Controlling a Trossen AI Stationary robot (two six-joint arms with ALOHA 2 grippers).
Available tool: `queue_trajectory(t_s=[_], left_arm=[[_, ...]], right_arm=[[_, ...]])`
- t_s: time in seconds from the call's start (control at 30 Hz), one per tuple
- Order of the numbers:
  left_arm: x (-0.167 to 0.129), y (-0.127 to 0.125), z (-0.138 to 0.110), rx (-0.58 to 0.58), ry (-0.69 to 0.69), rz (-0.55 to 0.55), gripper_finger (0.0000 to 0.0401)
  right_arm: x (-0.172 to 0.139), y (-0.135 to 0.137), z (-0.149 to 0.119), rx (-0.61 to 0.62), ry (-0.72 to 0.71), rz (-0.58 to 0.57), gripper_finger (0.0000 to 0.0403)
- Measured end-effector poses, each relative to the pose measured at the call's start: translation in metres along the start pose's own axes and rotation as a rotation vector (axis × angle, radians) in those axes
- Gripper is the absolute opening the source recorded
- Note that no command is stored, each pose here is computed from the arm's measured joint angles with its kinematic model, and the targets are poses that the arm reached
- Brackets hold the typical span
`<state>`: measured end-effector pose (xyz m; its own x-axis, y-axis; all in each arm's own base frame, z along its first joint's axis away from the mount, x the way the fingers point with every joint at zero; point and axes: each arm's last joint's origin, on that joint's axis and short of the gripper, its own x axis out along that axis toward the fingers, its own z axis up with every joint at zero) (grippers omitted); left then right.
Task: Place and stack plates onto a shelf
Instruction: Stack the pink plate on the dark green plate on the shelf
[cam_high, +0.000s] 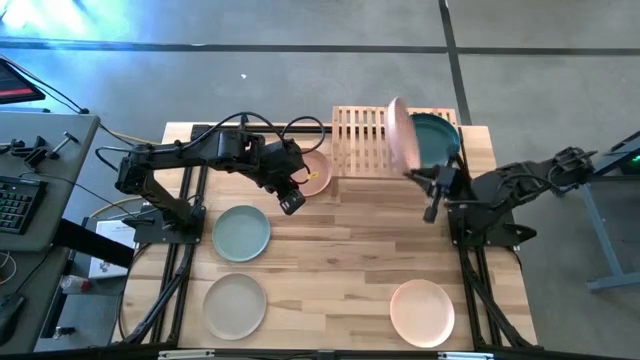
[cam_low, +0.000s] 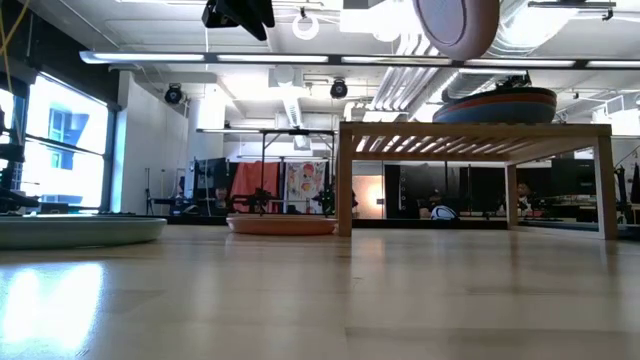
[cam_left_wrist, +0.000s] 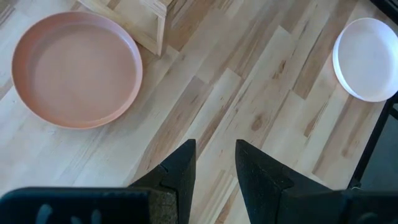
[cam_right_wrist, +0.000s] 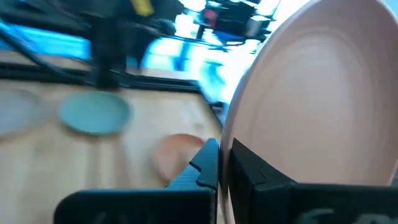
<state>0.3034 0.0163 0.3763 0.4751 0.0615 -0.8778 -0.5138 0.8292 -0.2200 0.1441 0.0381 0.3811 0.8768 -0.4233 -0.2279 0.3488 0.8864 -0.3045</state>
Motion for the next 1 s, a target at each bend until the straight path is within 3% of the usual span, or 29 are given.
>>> queue_trajectory(t_s=[0.17,0.37,0.7,1.0], left_arm=[[0.000,0.000,0.000,0.000,0.000,0.000,0.0102],[0.000,0.000,0.000,0.000,0.000,0.000,0.0102],[0.000,0.001,0.000,-0.002,-0.001,0.002,0.0102],[0.000,0.001,0.000,-0.002,-0.001,0.002,0.0102]], right_arm=[[0.005,-0.015,-0.009,-0.154,0.095,-0.163,0.0000],[0.013,-0.029,-0.023,-0.214,0.238,-0.248,0.0000],[0.020,-0.044,-0.046,-0.296,0.476,-0.162,0.0000],[0.022,-0.053,-0.056,-0.332,0.599,-0.121,0.0000]])
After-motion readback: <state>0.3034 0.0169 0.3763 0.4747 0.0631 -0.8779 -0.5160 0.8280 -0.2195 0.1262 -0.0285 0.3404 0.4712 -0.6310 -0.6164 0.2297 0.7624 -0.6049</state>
